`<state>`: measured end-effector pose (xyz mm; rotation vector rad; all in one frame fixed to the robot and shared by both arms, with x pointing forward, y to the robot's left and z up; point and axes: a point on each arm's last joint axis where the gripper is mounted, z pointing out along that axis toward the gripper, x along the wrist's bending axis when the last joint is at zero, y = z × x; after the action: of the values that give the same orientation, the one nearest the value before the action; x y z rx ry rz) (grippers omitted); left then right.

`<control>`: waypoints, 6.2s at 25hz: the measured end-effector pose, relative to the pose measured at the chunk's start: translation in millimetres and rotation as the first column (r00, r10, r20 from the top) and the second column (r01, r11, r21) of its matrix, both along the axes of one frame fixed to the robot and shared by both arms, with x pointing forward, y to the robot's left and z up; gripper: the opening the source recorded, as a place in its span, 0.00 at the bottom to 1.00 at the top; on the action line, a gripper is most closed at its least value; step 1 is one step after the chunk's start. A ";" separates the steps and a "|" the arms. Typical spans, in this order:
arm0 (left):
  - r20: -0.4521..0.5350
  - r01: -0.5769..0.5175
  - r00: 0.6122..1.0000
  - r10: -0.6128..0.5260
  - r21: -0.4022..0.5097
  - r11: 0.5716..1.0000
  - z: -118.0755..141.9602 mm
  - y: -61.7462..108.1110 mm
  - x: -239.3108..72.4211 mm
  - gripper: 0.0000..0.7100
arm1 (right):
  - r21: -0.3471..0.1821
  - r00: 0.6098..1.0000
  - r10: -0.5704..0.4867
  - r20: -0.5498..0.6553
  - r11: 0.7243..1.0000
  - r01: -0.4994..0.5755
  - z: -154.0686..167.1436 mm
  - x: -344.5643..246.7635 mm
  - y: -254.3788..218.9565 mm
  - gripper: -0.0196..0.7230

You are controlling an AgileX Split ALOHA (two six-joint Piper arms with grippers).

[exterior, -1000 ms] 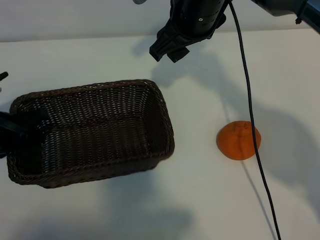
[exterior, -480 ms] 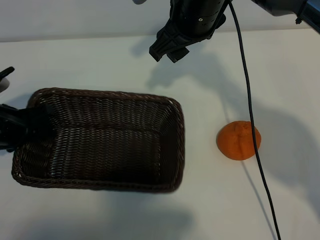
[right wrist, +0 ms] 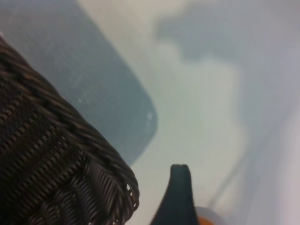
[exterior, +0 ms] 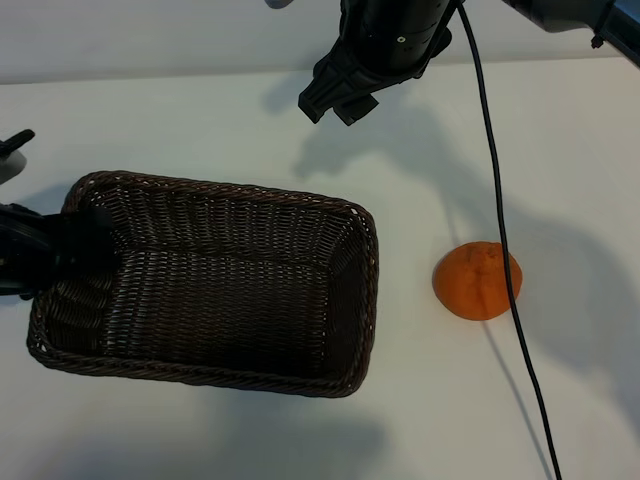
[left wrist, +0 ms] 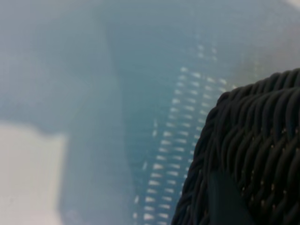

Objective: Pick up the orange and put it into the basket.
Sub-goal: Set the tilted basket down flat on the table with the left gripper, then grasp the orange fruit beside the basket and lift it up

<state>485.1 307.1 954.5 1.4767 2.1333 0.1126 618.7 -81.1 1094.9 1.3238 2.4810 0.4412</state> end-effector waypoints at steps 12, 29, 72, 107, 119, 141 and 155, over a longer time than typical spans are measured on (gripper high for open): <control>0.093 0.002 0.996 0.015 -0.176 0.984 9.1 43.4 -9.2 0.50 | 0.000 1.000 0.000 0.000 1.000 0.000 0.0 0.0 0.0 0.82; 0.067 -0.028 0.997 0.040 -0.174 0.984 -2.3 47.4 -4.6 0.50 | 0.032 1.000 0.003 -0.018 0.999 -0.002 -0.2 -1.5 2.7 0.82; -0.019 -0.079 0.997 0.078 -0.161 0.984 -45.9 25.7 69.3 0.50 | 0.035 1.000 0.003 -0.020 0.999 -0.002 -0.2 -1.7 3.0 0.82; 0.026 0.070 0.997 -0.067 -0.152 0.986 7.7 18.2 58.8 0.88 | 0.036 1.000 0.004 -0.020 0.999 -0.003 -0.2 -1.8 3.1 0.82; 0.196 0.093 0.976 -0.091 0.000 0.996 82.7 18.6 31.8 0.84 | 0.049 1.000 0.005 -0.028 0.999 -0.004 -0.2 -2.4 4.2 0.82; 0.213 0.102 0.972 -0.099 0.000 0.995 91.6 17.9 32.2 0.84 | 0.070 0.970 -0.215 0.112 0.976 0.208 67.0 -29.7 -84.9 0.75; 0.213 0.101 0.972 -0.098 -0.001 0.995 91.6 17.9 32.2 0.84 | -0.042 0.979 -0.132 -0.153 0.991 0.127 -7.5 -55.5 -101.1 0.75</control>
<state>517.3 324.9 1046.0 1.4907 1.8833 0.2115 563.3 -182.2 1087.4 1.5507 2.4925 0.2762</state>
